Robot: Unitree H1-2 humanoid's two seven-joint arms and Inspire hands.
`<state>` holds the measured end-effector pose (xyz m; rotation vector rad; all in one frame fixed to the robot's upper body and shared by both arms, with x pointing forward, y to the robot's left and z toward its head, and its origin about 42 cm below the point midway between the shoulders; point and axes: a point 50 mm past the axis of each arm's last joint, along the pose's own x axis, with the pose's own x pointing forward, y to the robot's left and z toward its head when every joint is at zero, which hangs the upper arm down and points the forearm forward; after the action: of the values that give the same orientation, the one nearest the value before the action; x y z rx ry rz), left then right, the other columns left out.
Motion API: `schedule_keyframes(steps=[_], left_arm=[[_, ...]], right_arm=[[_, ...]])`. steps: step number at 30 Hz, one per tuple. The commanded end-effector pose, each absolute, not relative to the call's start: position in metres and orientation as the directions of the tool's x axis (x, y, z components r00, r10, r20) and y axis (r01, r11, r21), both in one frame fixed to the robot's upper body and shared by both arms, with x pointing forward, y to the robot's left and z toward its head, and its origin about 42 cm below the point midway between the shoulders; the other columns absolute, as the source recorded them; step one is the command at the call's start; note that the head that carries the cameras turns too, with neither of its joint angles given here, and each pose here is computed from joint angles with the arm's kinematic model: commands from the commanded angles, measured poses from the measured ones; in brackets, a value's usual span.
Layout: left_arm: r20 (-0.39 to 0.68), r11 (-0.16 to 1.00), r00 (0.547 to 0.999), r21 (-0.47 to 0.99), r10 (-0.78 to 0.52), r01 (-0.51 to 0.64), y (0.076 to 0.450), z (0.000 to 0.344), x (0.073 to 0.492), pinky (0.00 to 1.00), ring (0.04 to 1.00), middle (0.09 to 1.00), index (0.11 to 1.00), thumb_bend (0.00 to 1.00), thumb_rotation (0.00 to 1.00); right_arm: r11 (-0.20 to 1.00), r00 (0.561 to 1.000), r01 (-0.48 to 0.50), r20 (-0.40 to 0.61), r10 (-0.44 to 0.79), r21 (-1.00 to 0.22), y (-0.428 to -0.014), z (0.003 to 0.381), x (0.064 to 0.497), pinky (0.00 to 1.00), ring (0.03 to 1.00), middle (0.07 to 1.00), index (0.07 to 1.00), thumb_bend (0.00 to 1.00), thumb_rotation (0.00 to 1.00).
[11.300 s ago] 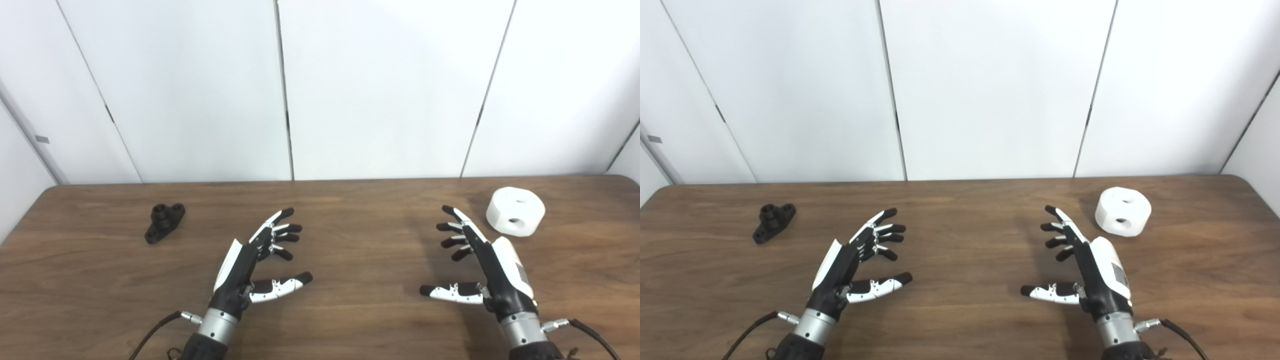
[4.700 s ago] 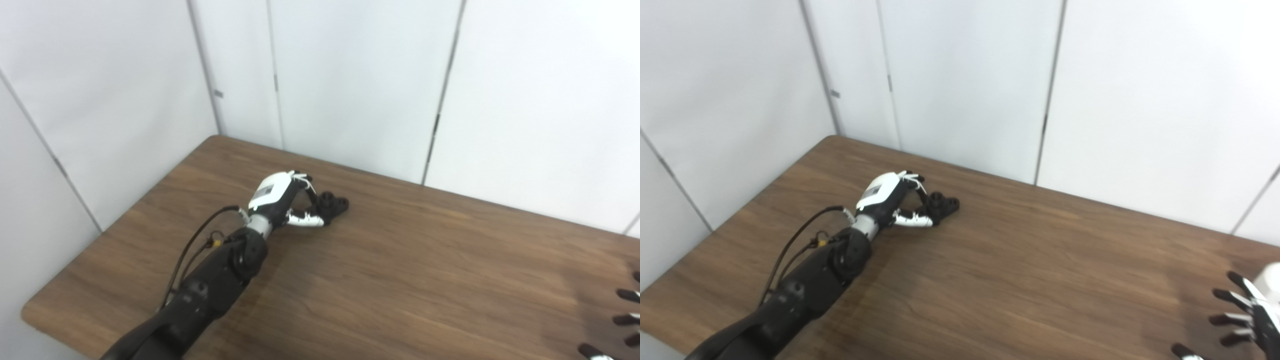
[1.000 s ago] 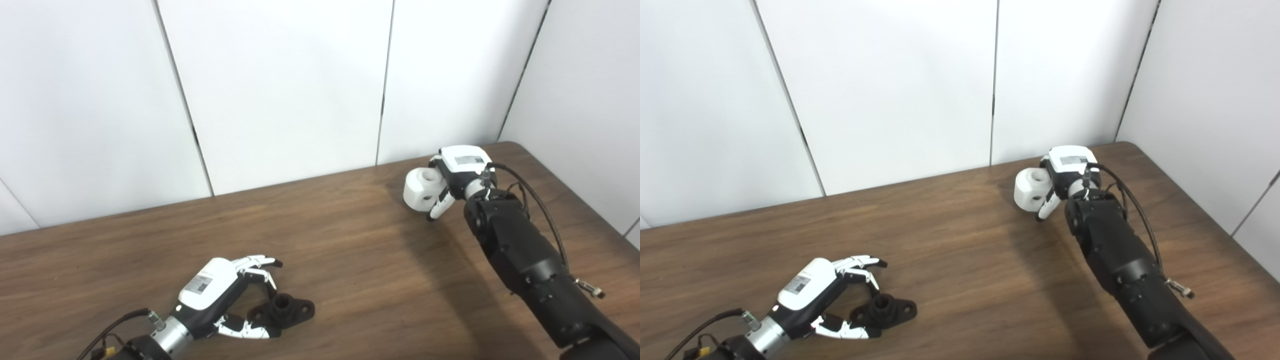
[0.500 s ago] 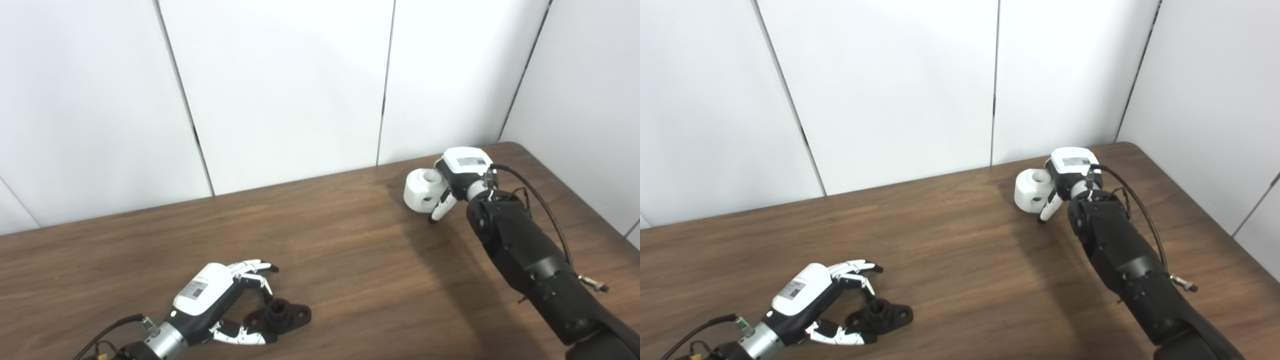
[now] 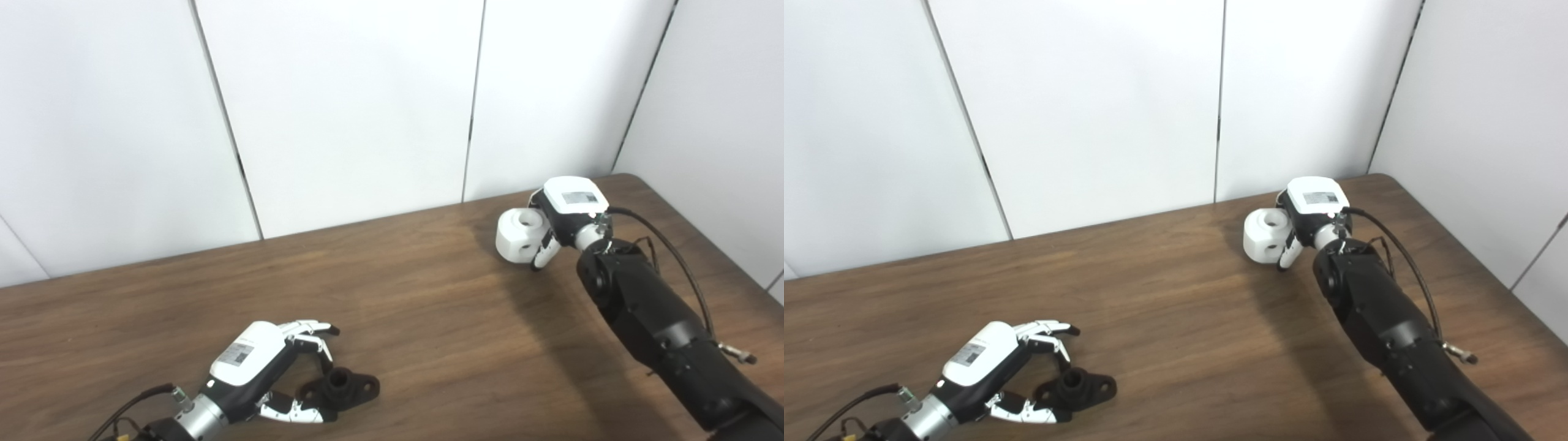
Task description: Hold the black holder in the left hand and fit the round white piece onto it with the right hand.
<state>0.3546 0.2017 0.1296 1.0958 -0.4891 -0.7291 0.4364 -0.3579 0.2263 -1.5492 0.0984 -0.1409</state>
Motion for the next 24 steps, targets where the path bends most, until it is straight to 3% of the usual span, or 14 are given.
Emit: schedule_keyframes(steps=[1, 7, 12, 24], left_arm=[[-0.214, 0.123, 0.681, 0.904, -0.700, 0.410, 0.224, 0.096, 0.336, 0.73, 0.841, 0.829, 0.487, 0.52, 0.05], [-0.222, 0.122, 0.682, 0.900, -0.697, 0.418, 0.217, 0.101, 0.335, 0.74, 0.845, 0.834, 0.488, 0.52, 0.05], [-0.219, 0.133, 0.682, 0.895, -0.698, 0.425, 0.212, 0.092, 0.337, 0.76, 0.860, 0.845, 0.487, 0.52, 0.06], [-0.227, 0.144, 0.710, 0.895, -0.667, 0.422, 0.196, 0.082, 0.342, 0.80, 0.903, 0.870, 0.488, 0.52, 0.06]], right_arm=[[0.028, 0.985, 0.140, 0.137, -0.109, -0.990, -0.354, 0.268, 0.438, 0.83, 0.824, 0.749, 0.483, 0.52, 0.14], [0.076, 0.990, 0.144, 0.144, 0.002, -0.987, -0.324, 0.293, 0.419, 0.78, 0.809, 0.740, 0.484, 0.52, 0.14], [0.110, 0.986, 0.105, 0.118, 0.114, -0.988, -0.300, 0.310, 0.400, 0.79, 0.824, 0.737, 0.484, 0.52, 0.14], [0.105, 0.934, 0.066, 0.098, 0.343, -0.992, -0.248, 0.317, 0.362, 0.74, 0.796, 0.726, 0.483, 0.52, 0.14]])
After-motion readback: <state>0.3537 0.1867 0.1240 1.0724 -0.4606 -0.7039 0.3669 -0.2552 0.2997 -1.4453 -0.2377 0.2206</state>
